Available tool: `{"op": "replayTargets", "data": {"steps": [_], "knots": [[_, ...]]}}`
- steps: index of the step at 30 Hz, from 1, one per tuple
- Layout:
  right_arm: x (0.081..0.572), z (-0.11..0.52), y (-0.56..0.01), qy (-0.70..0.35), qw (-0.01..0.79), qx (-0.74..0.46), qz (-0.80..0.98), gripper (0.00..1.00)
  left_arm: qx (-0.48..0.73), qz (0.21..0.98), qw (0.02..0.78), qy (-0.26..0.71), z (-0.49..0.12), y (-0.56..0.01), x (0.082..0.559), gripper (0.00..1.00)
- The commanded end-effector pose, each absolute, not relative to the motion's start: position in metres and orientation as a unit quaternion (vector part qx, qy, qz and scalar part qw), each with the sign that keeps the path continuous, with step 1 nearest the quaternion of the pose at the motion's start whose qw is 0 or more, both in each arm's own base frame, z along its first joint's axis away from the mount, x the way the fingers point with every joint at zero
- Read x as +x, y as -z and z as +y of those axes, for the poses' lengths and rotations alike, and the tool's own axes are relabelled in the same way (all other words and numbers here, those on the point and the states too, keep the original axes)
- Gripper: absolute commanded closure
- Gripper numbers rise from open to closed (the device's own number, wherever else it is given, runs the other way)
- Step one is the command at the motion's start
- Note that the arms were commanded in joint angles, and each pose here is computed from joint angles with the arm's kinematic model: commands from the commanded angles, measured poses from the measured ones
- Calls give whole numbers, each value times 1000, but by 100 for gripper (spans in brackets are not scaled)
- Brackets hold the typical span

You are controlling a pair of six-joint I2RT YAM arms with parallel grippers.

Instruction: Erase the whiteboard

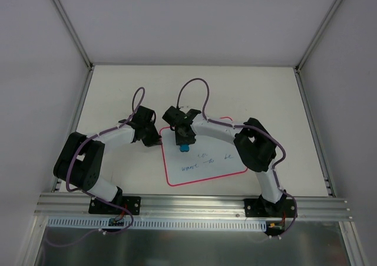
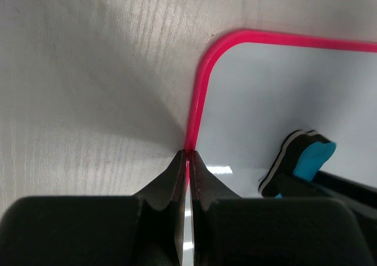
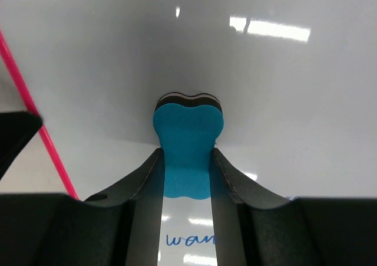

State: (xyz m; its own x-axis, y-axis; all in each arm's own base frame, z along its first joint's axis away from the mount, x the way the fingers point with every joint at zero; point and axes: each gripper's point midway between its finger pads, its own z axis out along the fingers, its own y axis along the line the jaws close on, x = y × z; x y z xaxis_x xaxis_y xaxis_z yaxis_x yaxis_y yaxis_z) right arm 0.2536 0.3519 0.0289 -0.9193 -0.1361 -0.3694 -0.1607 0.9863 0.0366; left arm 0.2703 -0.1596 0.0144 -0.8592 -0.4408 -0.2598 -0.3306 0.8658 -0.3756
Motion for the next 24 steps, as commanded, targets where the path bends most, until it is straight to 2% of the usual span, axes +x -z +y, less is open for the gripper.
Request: {"op": "replayTargets", "data": {"steps": [1, 8, 15, 19, 24], "knots": [[274, 315, -21, 45, 194, -49, 979, 100, -213, 967, 113, 82, -128, 15, 231, 100], [254, 237, -18, 108, 177, -12, 978, 100, -220, 965, 115, 83, -128, 13, 233, 100], [213, 175, -13, 97, 170, 29, 980, 100, -222, 964, 120, 89, -129, 9, 235, 100], [211, 200, -6, 52, 165, 25, 985, 100, -220, 964, 118, 94, -131, 9, 233, 100], [206, 272, -5, 9, 159, -38, 987, 100, -217, 964, 118, 101, -133, 6, 234, 100]]}}
